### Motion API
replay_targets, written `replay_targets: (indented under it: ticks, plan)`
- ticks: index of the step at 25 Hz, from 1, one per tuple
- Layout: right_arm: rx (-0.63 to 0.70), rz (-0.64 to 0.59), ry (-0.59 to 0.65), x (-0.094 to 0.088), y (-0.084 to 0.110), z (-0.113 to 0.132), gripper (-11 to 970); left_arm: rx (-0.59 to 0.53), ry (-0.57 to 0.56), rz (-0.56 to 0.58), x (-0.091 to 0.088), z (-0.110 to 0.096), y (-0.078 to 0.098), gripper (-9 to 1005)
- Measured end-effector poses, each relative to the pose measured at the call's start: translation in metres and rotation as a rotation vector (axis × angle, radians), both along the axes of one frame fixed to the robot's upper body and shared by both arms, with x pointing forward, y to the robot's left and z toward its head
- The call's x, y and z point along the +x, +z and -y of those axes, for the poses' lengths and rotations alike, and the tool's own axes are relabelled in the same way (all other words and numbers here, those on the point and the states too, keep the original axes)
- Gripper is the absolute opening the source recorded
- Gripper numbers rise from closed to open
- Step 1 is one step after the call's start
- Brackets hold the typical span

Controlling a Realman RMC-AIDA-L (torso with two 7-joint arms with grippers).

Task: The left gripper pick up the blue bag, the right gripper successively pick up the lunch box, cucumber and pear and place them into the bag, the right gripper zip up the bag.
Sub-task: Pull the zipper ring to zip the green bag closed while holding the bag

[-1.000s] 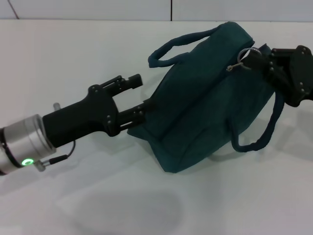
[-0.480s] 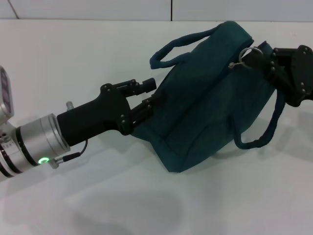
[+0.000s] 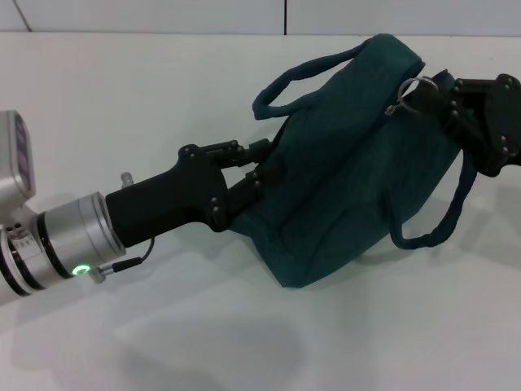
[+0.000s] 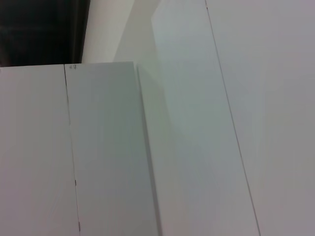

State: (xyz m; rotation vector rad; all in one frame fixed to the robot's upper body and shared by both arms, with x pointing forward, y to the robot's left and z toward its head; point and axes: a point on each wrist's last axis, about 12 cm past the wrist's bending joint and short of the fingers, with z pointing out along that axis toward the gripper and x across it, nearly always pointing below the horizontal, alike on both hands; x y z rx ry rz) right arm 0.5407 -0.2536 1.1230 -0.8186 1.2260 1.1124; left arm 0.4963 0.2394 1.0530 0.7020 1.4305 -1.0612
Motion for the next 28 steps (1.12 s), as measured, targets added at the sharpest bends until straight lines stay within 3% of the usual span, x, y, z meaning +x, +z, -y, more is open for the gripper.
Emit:
replay_targets:
  ticks: [7, 9, 15, 25, 28]
  plan:
    - [0.000, -0.001, -0.001, 0.000, 0.000, 0.000, 6, -0.007, -0.010, 0.005, 0.000, 0.001, 0.001, 335]
    - [0.000, -0.001, -0.002, -0.001, 0.000, 0.001, 6, -0.022, -0.015, -0.014, 0.000, 0.001, 0.002, 152]
    - [0.005, -0.008, 0.001, -0.002, -0.002, 0.000, 6, -0.031, -0.037, -0.037, 0.002, 0.004, 0.004, 303]
    - [0.008, -0.009, 0.004, -0.003, -0.002, 0.000, 6, -0.033, -0.067, -0.072, 0.007, 0.011, 0.005, 711]
    - [0.009, -0.011, 0.003, -0.003, -0.003, 0.001, 6, -0.037, -0.037, -0.080, 0.008, 0.011, 0.003, 702]
